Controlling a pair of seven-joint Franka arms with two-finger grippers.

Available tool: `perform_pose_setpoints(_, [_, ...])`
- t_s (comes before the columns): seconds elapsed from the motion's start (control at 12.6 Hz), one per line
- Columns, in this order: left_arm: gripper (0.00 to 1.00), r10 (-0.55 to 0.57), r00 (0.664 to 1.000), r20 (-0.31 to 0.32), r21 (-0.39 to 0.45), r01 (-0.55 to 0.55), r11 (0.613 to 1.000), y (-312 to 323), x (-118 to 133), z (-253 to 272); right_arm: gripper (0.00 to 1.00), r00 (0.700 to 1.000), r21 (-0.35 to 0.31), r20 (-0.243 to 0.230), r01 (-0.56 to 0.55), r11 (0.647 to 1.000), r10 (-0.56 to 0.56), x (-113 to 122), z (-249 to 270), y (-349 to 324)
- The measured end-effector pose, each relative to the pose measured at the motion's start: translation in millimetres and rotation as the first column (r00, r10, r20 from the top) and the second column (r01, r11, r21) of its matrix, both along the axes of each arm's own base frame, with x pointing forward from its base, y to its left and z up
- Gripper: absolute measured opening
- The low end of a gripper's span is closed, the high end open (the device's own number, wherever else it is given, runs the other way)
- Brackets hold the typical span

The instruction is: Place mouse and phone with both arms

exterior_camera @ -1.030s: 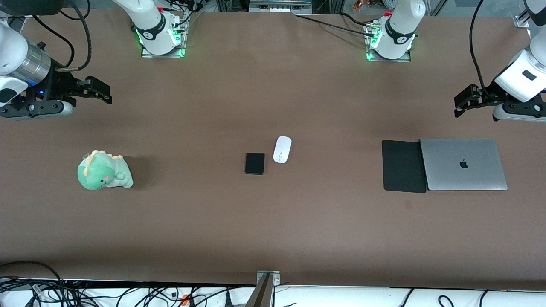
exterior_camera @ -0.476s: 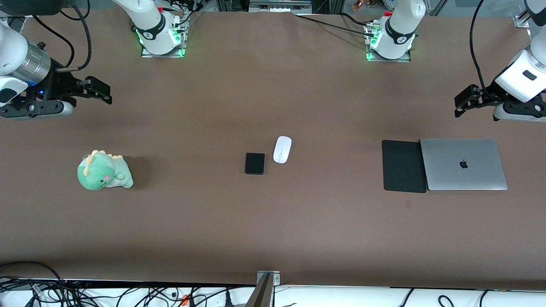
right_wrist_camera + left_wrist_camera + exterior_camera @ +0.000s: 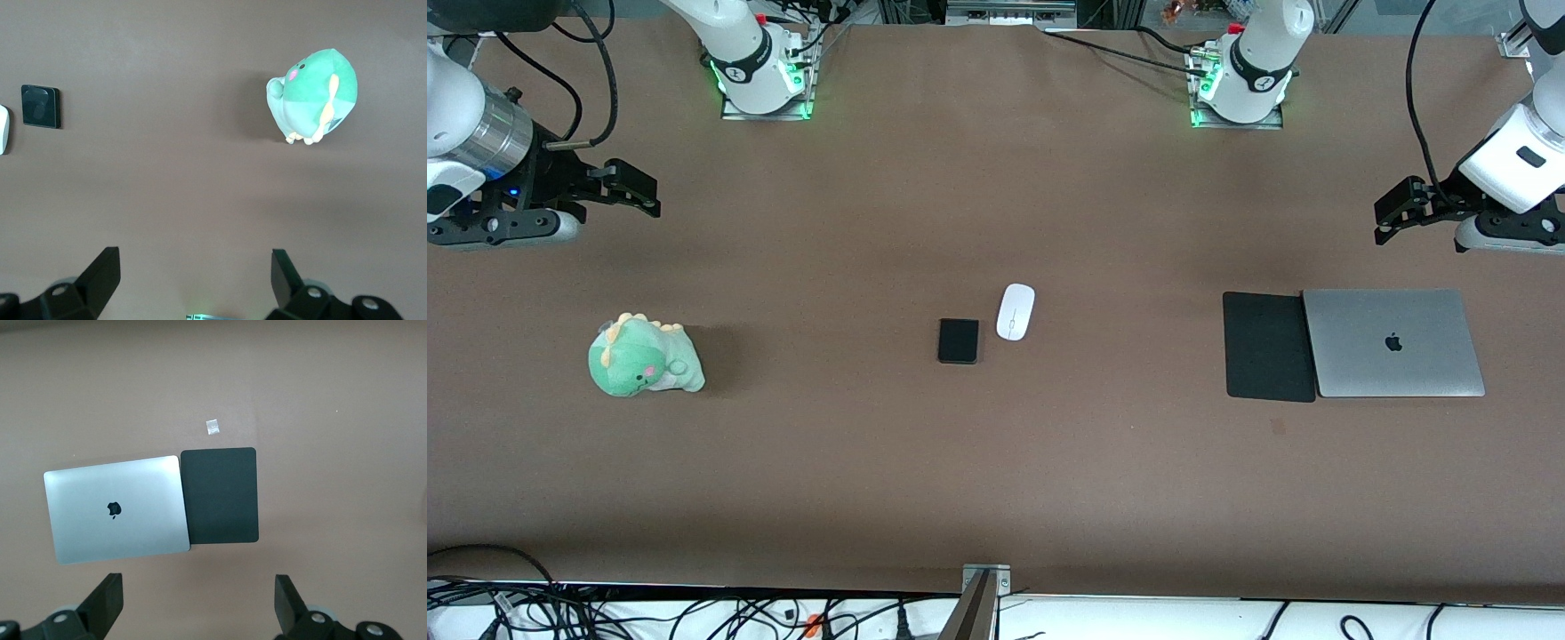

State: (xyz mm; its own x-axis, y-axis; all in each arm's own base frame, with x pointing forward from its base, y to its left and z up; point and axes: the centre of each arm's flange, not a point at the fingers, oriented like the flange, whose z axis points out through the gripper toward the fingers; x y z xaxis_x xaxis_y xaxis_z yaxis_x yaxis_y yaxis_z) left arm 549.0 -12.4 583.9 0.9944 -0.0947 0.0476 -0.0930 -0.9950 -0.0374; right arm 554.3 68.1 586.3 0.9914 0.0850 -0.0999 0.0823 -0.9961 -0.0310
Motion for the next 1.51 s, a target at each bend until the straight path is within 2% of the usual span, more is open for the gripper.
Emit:
perform_pose_setpoints(0.32, [1.00, 0.000, 1.000, -0.011, 0.000, 0.000, 1.000, 0, -1, -2, 1.00, 1.000, 0.000, 0.000, 0.000, 1.000, 0.000, 0, 0, 0])
perform_pose_setpoints(0.55, [1.00, -0.011, 0.998, -0.063, 0.000, 0.011, 1.000, -7, -2, -13, 1.00, 1.000, 0.000, 0.000, 0.000, 1.000, 0.000, 0, 0, 0])
perform_pose_setpoints(0.63, [1.00, -0.024, 0.995, -0.097, 0.001, 0.024, 1.000, -14, -1, -23, 1.00, 1.000, 0.000, 0.000, 0.000, 1.000, 0.000, 0, 0, 0])
perform_pose_setpoints(0.87, [1.00, -0.054, 0.965, -0.255, -0.007, 0.054, 0.999, -31, 13, -90, 1.00, 1.000, 0.000, 0.000, 0.000, 1.000, 0.000, 0, 0, 0])
perform_pose_setpoints(1.03, [1.00, -0.091, 0.951, -0.296, -0.054, 0.078, 0.995, -55, 27, -133, 1.00, 1.000, 0.000, -0.001, -0.001, 1.000, 0.001, 0, 0, 0])
perform_pose_setpoints(1.27, [1.00, -0.222, 0.933, -0.283, -0.096, 0.203, 0.974, -139, 33, -181, 1.00, 1.000, 0.000, -0.001, -0.001, 1.000, 0.001, 0, -1, 1])
perform_pose_setpoints(1.51, [1.00, -0.301, 0.930, -0.211, -0.116, 0.282, 0.952, -226, 30, -221, 1.00, 1.000, 0.000, -0.001, -0.001, 1.000, 0.001, 0, -1, 1])
